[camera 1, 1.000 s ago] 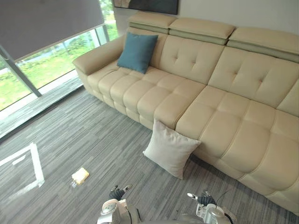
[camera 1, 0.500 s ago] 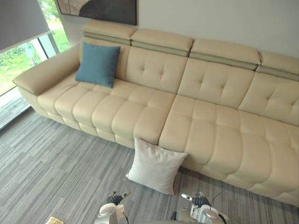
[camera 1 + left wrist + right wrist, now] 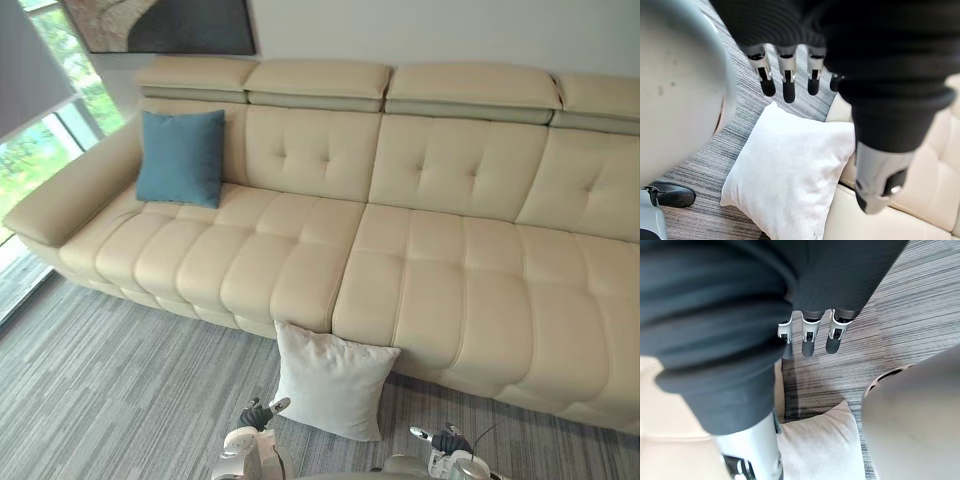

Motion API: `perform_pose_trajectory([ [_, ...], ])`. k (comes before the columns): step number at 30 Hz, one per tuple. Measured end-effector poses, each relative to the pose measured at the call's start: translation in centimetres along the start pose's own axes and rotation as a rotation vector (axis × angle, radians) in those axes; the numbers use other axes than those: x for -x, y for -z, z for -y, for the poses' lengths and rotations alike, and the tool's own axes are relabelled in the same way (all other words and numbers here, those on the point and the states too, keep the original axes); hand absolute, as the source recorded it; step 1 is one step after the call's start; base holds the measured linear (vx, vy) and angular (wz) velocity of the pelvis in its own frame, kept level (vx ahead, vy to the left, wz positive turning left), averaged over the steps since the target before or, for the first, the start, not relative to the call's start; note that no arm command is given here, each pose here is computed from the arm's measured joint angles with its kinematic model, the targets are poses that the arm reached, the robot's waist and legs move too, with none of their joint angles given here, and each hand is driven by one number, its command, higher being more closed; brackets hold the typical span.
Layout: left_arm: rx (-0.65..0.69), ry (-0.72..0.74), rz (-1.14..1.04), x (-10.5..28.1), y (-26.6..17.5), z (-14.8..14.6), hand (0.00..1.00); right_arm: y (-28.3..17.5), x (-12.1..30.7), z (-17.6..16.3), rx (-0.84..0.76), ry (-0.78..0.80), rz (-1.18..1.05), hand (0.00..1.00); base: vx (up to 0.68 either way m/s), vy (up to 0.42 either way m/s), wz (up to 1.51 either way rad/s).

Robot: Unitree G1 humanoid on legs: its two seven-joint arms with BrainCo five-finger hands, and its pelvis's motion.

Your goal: Pick up cushions and gather them together orderly.

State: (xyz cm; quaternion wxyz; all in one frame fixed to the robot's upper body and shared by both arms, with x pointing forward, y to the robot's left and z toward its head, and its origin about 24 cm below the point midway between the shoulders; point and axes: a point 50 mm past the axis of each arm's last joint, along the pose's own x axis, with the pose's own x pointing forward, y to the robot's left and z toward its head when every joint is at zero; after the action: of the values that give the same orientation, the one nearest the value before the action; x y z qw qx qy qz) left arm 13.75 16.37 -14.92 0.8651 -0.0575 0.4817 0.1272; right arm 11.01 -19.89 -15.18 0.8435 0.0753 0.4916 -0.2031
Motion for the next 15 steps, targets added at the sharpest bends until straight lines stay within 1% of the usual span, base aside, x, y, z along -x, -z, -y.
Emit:
perform_pose_trajectory([
  [1,-0.008,-0.015,-0.010,-0.1,0.1,-0.5,0.00,0.8,0.2,-0.3,0.011,-0.009,-0.021,0.00,0.20,0.261,-0.39],
  [7,-0.027,-0.031,-0.031,-0.2,0.3,-1.1,0.00,1.6,0.3,-0.8,0.028,-0.028,-0.051,0.00,0.09,0.166,-0.41],
  [11,-0.032,-0.029,-0.040,-0.2,0.6,-1.0,0.00,1.5,0.3,-0.6,0.041,-0.021,-0.043,0.00,-0.03,0.030,-0.44],
  [15,-0.018,-0.051,-0.033,-0.2,0.4,-0.9,0.00,0.4,0.0,-0.1,0.058,0.007,-0.012,0.00,-0.07,-0.012,-0.09],
])
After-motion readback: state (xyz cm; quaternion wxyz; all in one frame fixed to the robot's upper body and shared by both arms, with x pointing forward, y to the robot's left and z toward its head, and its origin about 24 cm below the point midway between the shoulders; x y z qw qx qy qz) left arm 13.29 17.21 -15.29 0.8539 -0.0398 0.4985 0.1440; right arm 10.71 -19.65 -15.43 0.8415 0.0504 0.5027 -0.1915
